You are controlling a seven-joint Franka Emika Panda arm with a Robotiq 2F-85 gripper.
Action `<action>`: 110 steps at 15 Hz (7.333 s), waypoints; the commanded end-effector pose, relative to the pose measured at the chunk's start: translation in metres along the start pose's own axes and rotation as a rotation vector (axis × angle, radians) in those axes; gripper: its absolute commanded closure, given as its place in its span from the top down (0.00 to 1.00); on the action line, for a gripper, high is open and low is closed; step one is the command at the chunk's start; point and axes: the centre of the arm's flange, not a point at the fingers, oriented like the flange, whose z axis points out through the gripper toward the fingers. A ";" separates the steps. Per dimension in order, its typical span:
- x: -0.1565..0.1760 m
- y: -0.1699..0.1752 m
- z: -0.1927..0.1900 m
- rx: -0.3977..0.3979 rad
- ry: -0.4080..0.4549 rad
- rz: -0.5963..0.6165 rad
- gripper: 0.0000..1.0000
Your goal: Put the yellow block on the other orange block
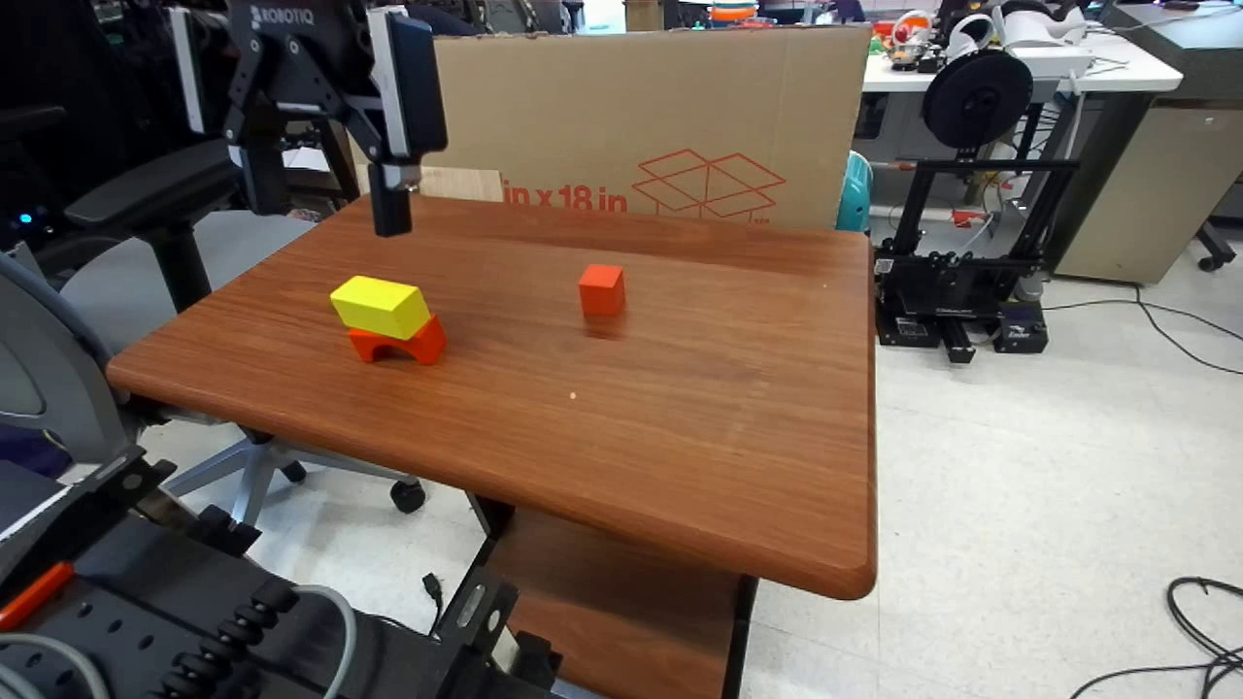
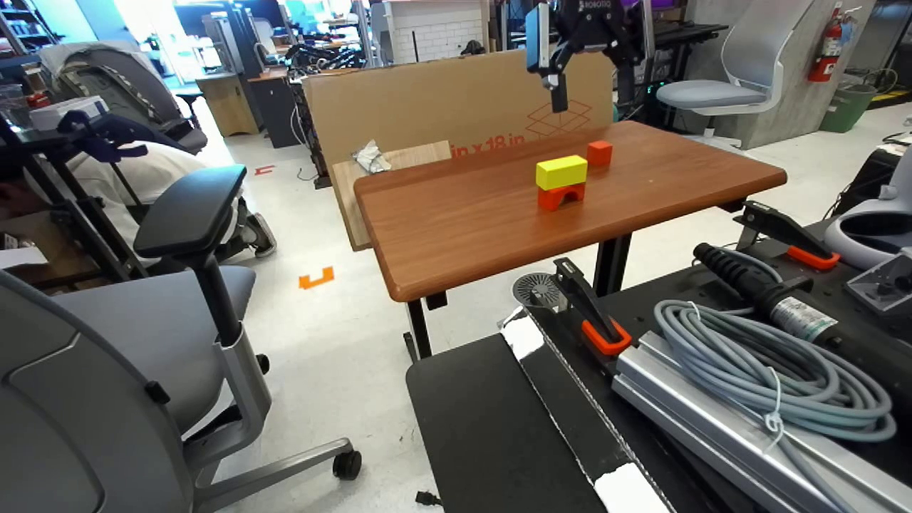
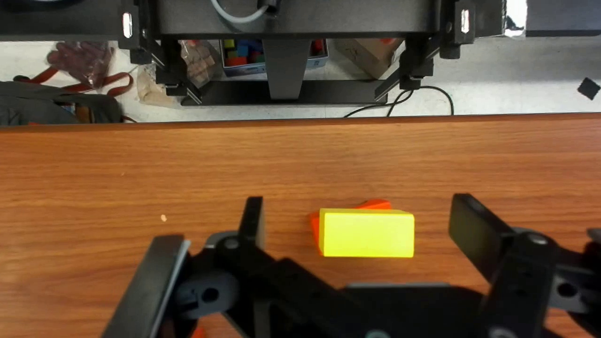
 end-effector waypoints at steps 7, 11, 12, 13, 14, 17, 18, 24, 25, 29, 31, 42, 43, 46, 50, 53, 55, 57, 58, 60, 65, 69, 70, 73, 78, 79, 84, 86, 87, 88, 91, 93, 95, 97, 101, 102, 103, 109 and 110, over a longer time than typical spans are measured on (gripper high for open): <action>0.048 -0.027 0.041 -0.042 0.027 0.044 1.00; 0.056 -0.035 0.054 -0.077 0.007 0.054 1.00; 0.059 -0.036 0.056 -0.082 0.000 0.057 1.00; 0.061 -0.037 0.059 -0.087 -0.005 0.060 1.00; 0.064 -0.038 0.062 -0.095 -0.010 0.060 1.00; 0.068 -0.041 0.066 -0.102 -0.015 0.062 0.66; 0.068 -0.041 0.067 -0.103 -0.012 0.062 0.56; 0.069 -0.012 0.047 -0.056 0.007 0.088 0.42; 0.070 0.004 0.041 -0.041 0.008 0.105 0.42; 0.078 0.081 0.026 0.025 0.030 0.188 0.42; 0.081 0.116 0.021 0.044 0.027 0.217 0.42; 0.121 0.141 -0.002 -0.106 0.087 0.058 0.42; 0.127 0.138 -0.002 -0.114 0.091 0.031 0.42; 0.142 0.131 0.001 -0.093 0.095 -0.038 0.42; 0.151 0.122 0.009 -0.022 0.082 -0.123 0.42; 0.150 0.114 0.020 0.023 0.026 -0.146 0.42; 0.147 0.111 0.026 0.041 -0.033 -0.138 0.42; 0.145 0.111 0.028 0.049 -0.066 -0.129 0.42; 0.146 0.112 0.029 0.050 -0.074 -0.120 0.42; 0.145 0.114 0.026 0.041 -0.078 -0.100 0.42; 0.147 0.118 0.013 0.001 -0.031 -0.028 0.42; 0.151 0.115 0.016 -0.023 -0.037 0.013 0.42; 0.151 0.114 0.019 -0.031 -0.042 0.022 0.42; 0.150 0.113 0.025 -0.068 -0.045 0.051 0.42; 0.151 0.112 0.028 -0.111 -0.042 0.066 0.42; 0.151 0.111 0.027 -0.117 -0.036 0.066 0.42; 0.154 0.105 0.027 -0.119 -0.014 0.050 0.42; 0.157 0.101 0.030 -0.122 -0.003 0.042 0.42; 0.159 0.100 0.030 -0.120 -0.001 0.038 0.42; 0.160 0.098 0.029 -0.119 0.004 0.035 0.42; 0.162 0.093 0.032 -0.121 0.004 0.025 0.42; 0.162 0.092 0.033 -0.117 -0.003 0.026 0.42; 0.161 0.093 0.033 -0.116 -0.003 0.026 0.42; 0.159 0.094 0.032 -0.113 -0.001 0.026 0.42; 0.159 0.098 0.033 -0.094 -0.007 0.029 0.86; 0.159 0.099 0.034 -0.087 -0.009 0.030 0.94; 0.158 0.100 0.033 -0.087 -0.009 0.034 0.97; 0.116 0.089 -0.029 -0.140 0.183 0.060 1.00; 0.107 0.086 -0.044 -0.147 0.237 0.053 1.00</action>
